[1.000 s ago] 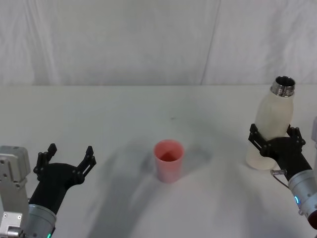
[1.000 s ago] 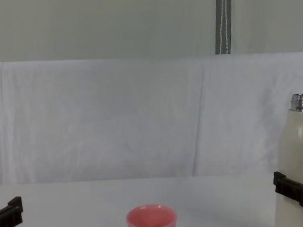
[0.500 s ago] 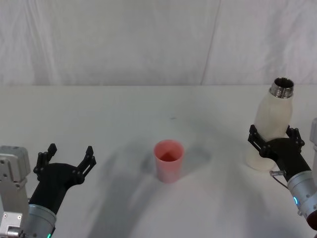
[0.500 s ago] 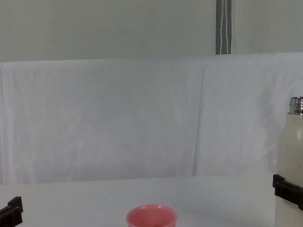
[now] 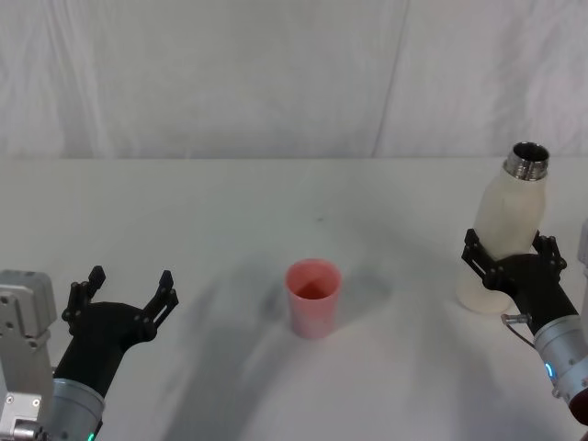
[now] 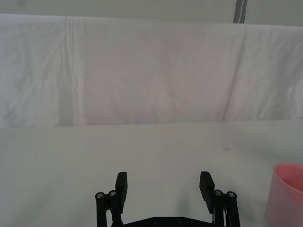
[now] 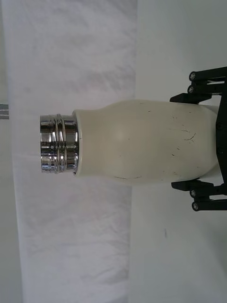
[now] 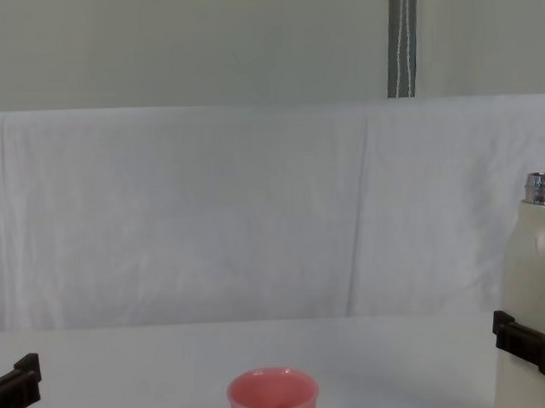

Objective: Grasp the thermos with one hand and pour water into the cup lid.

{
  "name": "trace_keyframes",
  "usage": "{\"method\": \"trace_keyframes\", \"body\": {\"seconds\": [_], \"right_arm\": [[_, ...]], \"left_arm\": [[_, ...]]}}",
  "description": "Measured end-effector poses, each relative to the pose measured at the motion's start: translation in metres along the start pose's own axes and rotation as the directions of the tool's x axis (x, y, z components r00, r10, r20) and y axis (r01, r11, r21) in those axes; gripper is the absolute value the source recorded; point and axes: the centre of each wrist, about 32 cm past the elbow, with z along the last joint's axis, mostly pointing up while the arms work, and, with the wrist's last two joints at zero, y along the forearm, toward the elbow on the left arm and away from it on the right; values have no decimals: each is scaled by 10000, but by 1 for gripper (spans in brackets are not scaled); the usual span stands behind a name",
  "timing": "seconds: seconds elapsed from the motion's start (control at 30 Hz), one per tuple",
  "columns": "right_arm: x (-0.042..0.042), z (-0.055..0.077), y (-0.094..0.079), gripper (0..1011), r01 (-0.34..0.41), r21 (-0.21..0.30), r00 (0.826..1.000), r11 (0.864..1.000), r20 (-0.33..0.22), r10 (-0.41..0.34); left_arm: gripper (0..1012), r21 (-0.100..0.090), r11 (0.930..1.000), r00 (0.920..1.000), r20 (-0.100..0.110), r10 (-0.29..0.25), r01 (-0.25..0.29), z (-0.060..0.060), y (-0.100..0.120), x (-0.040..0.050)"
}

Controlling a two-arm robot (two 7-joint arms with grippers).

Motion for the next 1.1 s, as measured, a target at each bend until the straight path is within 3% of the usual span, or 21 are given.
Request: {"method": "trace_keyframes", "body": {"seconds": [1.1], "right_arm": [[-3, 1, -5, 1001, -21, -29, 10000, 10000, 14, 21]], "left_arm": [[1001, 0, 10000, 10000, 0, 0, 0, 0, 0, 0]]}}
